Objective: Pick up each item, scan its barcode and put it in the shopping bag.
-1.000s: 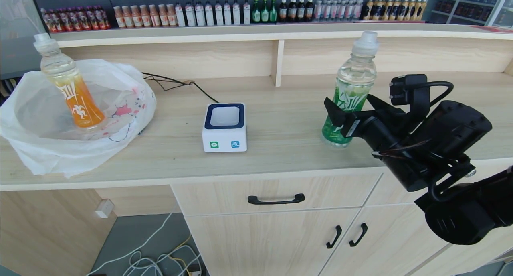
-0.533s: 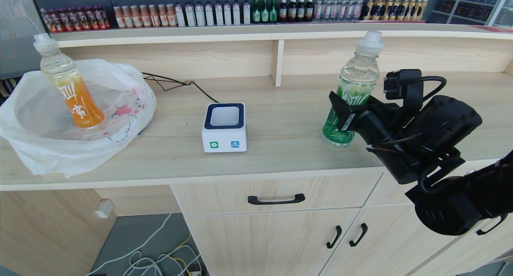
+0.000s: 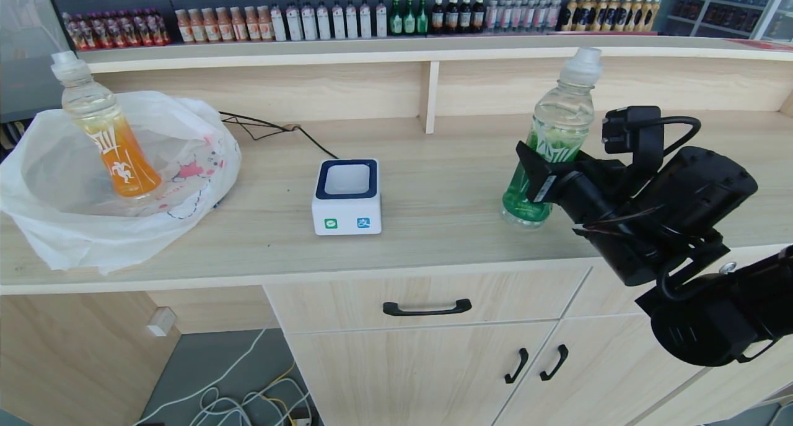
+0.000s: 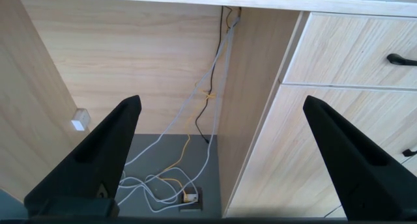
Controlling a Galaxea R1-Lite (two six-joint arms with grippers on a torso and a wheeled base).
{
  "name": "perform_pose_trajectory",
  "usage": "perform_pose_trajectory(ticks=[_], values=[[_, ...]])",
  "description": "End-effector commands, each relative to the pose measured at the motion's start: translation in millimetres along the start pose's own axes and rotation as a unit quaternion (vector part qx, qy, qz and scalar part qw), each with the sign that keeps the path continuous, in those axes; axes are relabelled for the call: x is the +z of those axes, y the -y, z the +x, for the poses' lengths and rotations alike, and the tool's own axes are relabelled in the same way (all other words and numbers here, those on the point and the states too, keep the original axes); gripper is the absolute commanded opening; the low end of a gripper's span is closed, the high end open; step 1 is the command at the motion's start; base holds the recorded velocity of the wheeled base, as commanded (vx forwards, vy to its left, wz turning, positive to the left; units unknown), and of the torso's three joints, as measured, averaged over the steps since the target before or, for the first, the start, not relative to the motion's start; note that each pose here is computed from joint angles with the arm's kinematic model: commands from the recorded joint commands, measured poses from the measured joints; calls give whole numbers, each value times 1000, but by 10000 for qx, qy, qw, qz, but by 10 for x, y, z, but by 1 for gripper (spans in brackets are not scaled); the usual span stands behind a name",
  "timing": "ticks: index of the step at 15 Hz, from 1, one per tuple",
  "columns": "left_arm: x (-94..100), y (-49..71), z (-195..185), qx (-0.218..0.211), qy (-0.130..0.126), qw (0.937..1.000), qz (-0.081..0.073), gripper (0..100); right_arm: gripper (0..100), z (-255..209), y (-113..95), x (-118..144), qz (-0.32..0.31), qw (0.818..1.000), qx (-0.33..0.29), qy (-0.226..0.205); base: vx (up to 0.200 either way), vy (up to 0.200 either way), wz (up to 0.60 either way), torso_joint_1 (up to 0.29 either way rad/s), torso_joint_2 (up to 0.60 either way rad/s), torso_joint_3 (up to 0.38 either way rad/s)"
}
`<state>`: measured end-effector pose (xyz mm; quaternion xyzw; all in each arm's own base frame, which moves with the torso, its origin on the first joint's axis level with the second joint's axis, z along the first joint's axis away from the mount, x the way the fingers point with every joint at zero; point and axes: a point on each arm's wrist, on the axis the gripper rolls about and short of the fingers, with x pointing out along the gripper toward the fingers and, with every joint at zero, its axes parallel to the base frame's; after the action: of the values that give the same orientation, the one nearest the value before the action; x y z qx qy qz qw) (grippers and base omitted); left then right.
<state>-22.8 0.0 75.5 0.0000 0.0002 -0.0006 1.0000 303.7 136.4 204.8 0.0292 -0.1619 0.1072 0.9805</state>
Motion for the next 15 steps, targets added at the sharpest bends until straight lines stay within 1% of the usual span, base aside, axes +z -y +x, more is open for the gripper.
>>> perform_pose_trajectory(ticks=[1,3,6,7,12,15], values=[[0,0,0,-1,2,10000,0,100,0,-99,17,64,14,9999,96,27,0,0,0,0,0,0],[0,0,0,6,2,10000,0,100,0,-189,26,115,10,9993,370,63,0,0,0,0,0,0],[0,0,0,-1,2,10000,0,100,0,-394,56,141,-7,9981,613,-46,0,0,0,0,0,0],[0,0,0,-1,2,10000,0,100,0,-407,53,176,-12,9970,778,31,0,0,0,0,0,0],[0,0,0,6,2,10000,0,100,0,-470,52,251,-10,9959,902,114,0,0,0,0,0,0],[0,0,0,6,2,10000,0,100,0,-647,75,316,-1,9932,1162,104,0,0,0,0,0,0]])
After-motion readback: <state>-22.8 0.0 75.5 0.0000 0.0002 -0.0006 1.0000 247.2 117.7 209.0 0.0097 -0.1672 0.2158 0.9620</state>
